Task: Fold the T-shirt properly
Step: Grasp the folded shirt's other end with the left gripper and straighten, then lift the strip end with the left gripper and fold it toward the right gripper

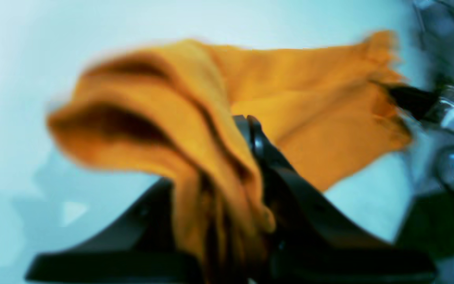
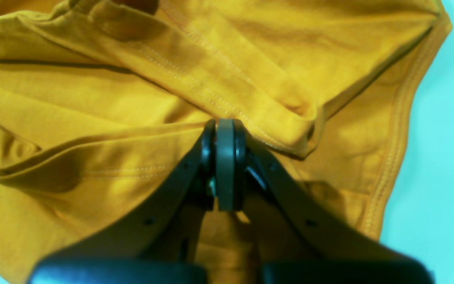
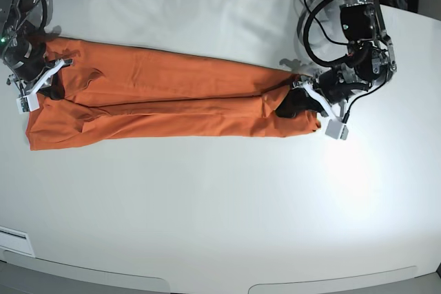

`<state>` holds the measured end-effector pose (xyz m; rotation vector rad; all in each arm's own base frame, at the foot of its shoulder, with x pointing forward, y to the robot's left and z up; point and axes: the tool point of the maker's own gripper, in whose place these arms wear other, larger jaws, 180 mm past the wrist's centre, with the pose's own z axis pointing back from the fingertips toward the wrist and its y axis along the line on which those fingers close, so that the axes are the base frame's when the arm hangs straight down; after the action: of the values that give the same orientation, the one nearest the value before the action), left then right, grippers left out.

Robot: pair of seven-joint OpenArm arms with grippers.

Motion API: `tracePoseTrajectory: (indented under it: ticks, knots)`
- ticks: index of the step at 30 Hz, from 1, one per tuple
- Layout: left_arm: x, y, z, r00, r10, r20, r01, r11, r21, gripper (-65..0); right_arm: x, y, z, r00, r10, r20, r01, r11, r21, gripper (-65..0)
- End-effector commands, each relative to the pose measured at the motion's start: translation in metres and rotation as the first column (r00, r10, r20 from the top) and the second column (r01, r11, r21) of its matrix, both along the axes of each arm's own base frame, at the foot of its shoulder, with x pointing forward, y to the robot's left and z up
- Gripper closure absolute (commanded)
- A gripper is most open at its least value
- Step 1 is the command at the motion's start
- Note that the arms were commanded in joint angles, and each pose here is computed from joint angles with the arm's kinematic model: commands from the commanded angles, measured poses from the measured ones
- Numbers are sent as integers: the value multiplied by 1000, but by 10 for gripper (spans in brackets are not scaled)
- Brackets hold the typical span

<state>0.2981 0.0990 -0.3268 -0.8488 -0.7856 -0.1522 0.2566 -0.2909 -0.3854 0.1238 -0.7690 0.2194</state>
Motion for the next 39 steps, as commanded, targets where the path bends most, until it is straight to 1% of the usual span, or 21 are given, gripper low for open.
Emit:
tracePoseTrajectory:
  ticks: [1,4,8,12,16,18,21,23,26,29,33,34,37,38,39]
  knots:
    - [6,-5,23,996,-26,83,30,998,-53,0,2,-6,5,1000,7,1,-7,1000,-25,0]
    - [-2,-17,42,985,-87,148,107,985,-137,0,2,-6,5,1000,7,2,-7,1000,-26,0]
    - [-10,-34,63,963,-132,234,187,954,-235,0,1,-7,4,1000,7,-9,-7,1000,-28,0]
    - [-13,-53,79,956,-118,267,211,912,-351,0,0,-7,3,1000,7,-13,-7,1000,-29,0]
    - [-14,-77,84,953,-127,276,235,884,-403,0,-1,-7,2,1000,7,-22,-7,1000,-27,0]
    - [-12,-91,81,953,-135,272,238,889,-392,0,-1,-7,2,1000,7,-22,-8,1000,-29,0]
    - [-5,-110,71,954,-140,264,226,917,-329,0,-1,-7,2,1000,7,-23,-8,1000,-29,0]
    - [-2,-123,67,953,-142,268,222,929,-297,0,-1,-7,2,1000,7,-23,-8,1000,-29,0]
    - [-5,-144,66,946,-172,275,251,925,-284,0,-1,-7,2,1000,7,-23,-8,1000,-29,0]
    - [-11,-163,71,937,-204,282,289,909,-301,0,-1,-7,2,1000,7,-23,-8,1000,-29,0]
    - [-10,-170,69,934,-207,291,289,917,-274,0,-3,-6,1,999,7,-37,-8,1000,-25,0]
    - [-9,-171,69,934,-204,293,286,920,-270,-32,-3,-5,1,999,7,-38,-7,1000,-17,0]
    - [-7,-170,71,934,-193,302,278,922,-271,-333,-5,-1,0,999,17,-51,-17,1000,6,0]
    - [-6,-170,72,934,-187,305,275,921,-275,-410,-5,0,0,998,23,-51,-23,1000,10,0]
    - [-5,-169,73,934,-181,309,271,921,-280,-460,-6,0,0,998,27,-51,-27,1000,11,0]
